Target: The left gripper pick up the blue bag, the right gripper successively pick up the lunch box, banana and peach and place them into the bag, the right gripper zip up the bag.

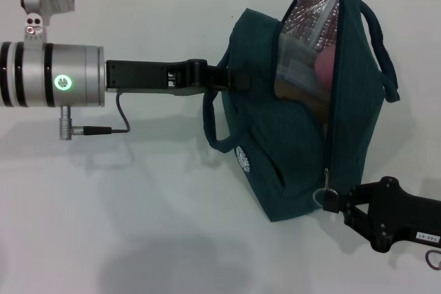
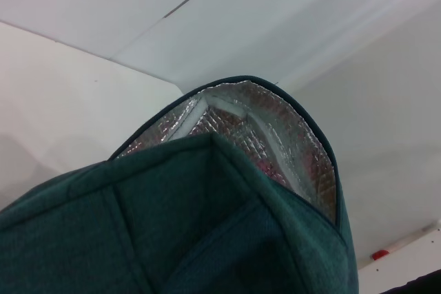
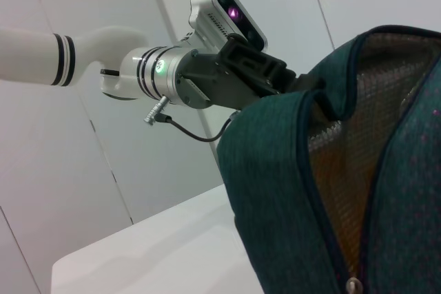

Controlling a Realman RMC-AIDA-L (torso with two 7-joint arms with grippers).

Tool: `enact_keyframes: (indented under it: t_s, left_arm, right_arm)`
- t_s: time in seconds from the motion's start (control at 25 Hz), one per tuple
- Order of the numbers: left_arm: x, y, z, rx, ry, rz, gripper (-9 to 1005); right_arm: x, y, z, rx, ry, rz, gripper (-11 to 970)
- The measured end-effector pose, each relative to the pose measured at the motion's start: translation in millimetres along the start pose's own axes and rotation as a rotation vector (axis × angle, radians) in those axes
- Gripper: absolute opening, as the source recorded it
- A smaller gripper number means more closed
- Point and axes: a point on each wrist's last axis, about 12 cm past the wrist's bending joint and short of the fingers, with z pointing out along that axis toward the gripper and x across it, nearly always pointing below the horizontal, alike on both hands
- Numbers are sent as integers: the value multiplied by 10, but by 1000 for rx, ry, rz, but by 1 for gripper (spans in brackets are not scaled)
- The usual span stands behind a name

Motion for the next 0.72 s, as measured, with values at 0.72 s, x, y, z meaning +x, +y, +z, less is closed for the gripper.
enact_keyframes:
  t_s: [0.72]
  left_arm:
    - [4,2,-3,-1,-1,17,126]
  right_arm:
    - [-48,66,-282,66,-145,8,14]
